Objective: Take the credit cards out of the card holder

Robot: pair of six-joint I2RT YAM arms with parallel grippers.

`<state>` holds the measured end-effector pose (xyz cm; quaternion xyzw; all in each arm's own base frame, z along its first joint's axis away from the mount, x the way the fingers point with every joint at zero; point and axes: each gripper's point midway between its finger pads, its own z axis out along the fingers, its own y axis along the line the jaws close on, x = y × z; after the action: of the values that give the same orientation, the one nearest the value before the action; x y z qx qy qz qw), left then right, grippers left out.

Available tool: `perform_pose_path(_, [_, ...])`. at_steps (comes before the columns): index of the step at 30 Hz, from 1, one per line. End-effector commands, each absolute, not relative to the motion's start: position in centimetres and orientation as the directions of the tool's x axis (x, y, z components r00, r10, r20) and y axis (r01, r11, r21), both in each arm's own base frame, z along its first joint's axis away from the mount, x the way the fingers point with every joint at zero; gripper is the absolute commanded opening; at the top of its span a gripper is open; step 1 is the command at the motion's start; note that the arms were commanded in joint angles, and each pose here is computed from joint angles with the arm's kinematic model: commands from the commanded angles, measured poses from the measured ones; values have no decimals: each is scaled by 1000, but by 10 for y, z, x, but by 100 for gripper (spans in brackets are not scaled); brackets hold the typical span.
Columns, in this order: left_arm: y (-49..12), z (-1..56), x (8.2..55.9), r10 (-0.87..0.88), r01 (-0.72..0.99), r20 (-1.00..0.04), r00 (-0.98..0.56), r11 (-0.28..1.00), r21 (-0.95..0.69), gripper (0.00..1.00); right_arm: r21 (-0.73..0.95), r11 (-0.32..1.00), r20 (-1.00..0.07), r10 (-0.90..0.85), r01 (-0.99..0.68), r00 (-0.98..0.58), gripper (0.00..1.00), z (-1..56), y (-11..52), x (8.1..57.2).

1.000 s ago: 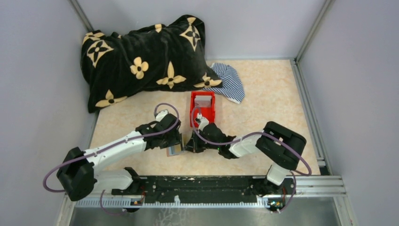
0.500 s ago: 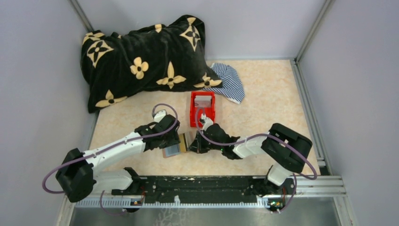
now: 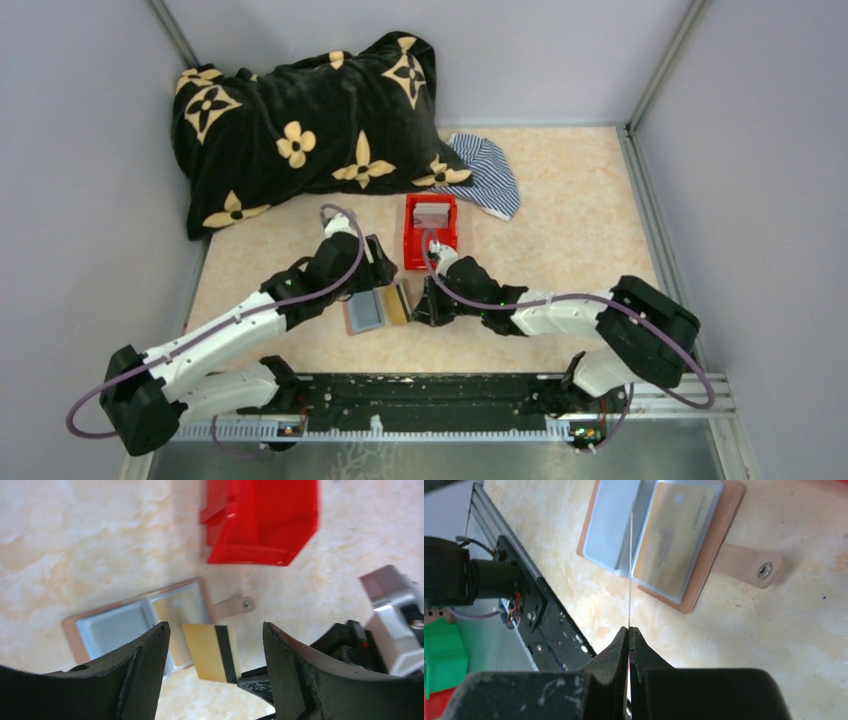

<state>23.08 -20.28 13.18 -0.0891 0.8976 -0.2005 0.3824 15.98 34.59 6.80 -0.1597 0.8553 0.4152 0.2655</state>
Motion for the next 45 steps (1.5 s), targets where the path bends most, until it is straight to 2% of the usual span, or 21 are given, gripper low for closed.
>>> perform_pose_path(1, [-233, 185, 250, -240, 277, -778, -580, 841, -465, 83, 597, 482, -663, -152, -641, -733, 0, 112, 345, 154])
perform_pose_path(3, [-239, 191, 253, -228, 329, -789, -571, 816, -475, 93, 592, 465, -662, -186, -659, -726, 0, 114, 337, 151])
perform_pose_path(5, [-242, 196, 256, -233, 373, -789, -569, 782, -500, 98, 586, 456, -662, -208, -670, -720, 0, 117, 329, 149])
perform_pose_path(11, [-234, 201, 262, -274, 459, -764, -585, 665, -590, 99, 594, 407, -658, -251, -694, -710, 0, 129, 317, 144])
perform_pose_path(13, [-235, 207, 257, -282, 516, -782, -556, 620, -591, 96, 593, 384, -663, -266, -708, -700, 0, 137, 315, 141])
perform_pose_path(17, [-245, 211, 247, -276, 589, -785, -555, 536, -605, 97, 591, 320, -698, -255, -740, -669, 0, 164, 310, 135])
perform_pose_path(22, [-261, 222, 224, -249, 709, -799, -547, 371, -600, 96, 572, 322, -720, -243, -754, -650, 0, 184, 295, 139])
perform_pose_path(29, [-261, 234, 193, -247, 819, -840, -483, 214, -533, 89, 579, 296, -724, -241, -760, -646, 0, 196, 290, 137])
perform_pose_path(32, [-263, 240, 182, -229, 845, -848, -477, 146, -515, 85, 582, 285, -723, -246, -761, -645, 0, 198, 291, 137])
perform_pose_path(39, [-265, 236, 168, -195, 849, -843, -502, 73, -523, 75, 577, 276, -733, -238, -768, -637, 0, 207, 292, 140])
perform_pose_path(45, [-266, 229, 155, -160, 842, -831, -533, 2, -540, 77, 578, 273, -735, -235, -769, -636, 0, 209, 293, 142])
